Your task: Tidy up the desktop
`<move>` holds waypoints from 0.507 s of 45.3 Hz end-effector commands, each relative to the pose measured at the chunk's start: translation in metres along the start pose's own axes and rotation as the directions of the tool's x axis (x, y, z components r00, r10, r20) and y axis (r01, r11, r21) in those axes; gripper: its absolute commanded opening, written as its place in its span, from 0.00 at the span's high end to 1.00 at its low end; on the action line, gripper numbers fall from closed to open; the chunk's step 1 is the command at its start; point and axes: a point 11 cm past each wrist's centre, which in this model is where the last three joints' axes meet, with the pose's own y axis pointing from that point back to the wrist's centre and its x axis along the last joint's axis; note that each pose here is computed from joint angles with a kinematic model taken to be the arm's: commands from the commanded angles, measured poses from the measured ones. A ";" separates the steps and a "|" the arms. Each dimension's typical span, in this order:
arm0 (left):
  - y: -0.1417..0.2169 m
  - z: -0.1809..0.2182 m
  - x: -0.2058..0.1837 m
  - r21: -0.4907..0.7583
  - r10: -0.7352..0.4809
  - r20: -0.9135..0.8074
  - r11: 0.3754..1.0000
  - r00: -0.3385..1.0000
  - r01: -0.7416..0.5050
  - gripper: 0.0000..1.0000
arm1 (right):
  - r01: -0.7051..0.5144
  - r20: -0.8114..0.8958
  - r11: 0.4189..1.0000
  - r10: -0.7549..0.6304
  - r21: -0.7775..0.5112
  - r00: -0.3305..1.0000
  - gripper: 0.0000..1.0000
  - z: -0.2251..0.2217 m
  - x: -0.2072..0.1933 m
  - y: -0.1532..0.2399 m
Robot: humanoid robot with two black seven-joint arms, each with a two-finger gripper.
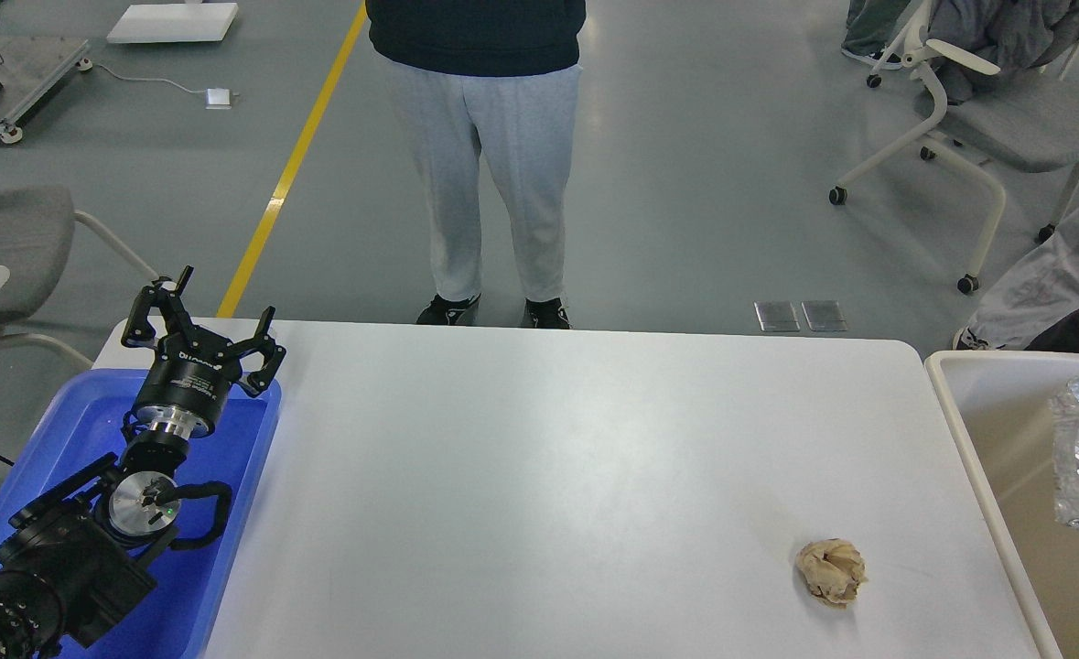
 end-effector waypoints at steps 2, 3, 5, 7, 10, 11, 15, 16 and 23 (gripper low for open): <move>0.000 0.000 0.000 -0.001 -0.001 -0.001 1.000 1.000 0.001 0.00 | -0.005 -0.012 1.000 0.005 -0.010 1.000 1.00 0.006 0.000 0.001; 0.000 0.000 0.000 -0.001 0.000 0.000 1.000 1.000 0.000 0.00 | -0.003 -0.012 1.000 0.003 -0.011 1.000 1.00 0.006 -0.001 0.001; 0.000 0.000 0.000 -0.001 0.000 0.000 1.000 1.000 0.000 0.00 | -0.003 -0.014 1.000 0.003 -0.012 1.000 0.86 0.007 -0.001 0.001; 0.000 0.000 0.000 -0.001 0.000 0.000 1.000 1.000 0.000 0.00 | -0.012 -0.014 1.000 0.012 -0.008 1.000 0.62 0.006 0.002 0.001; 0.000 0.000 0.000 0.001 0.000 0.000 1.000 1.000 0.000 0.00 | -0.053 -0.020 0.999 0.053 -0.008 0.998 0.20 0.006 0.012 0.001; 0.000 0.000 0.000 -0.001 -0.001 -0.001 1.000 1.000 0.001 0.00 | -0.066 -0.027 0.998 0.066 -0.009 0.997 0.14 0.008 0.014 0.001; 0.000 0.000 0.000 -0.001 0.000 0.000 1.000 1.000 0.000 0.00 | -0.083 -0.030 0.997 0.083 -0.010 0.996 0.02 0.009 0.018 0.001; 0.000 0.000 0.000 0.001 -0.001 -0.001 1.000 1.000 0.001 0.00 | -0.083 -0.028 0.996 0.083 -0.011 0.996 0.02 0.009 0.018 0.001; 0.000 0.000 0.000 -0.001 0.000 0.000 1.000 1.000 0.000 0.00 | -0.082 -0.027 0.997 0.082 -0.014 0.996 0.01 0.011 0.021 0.002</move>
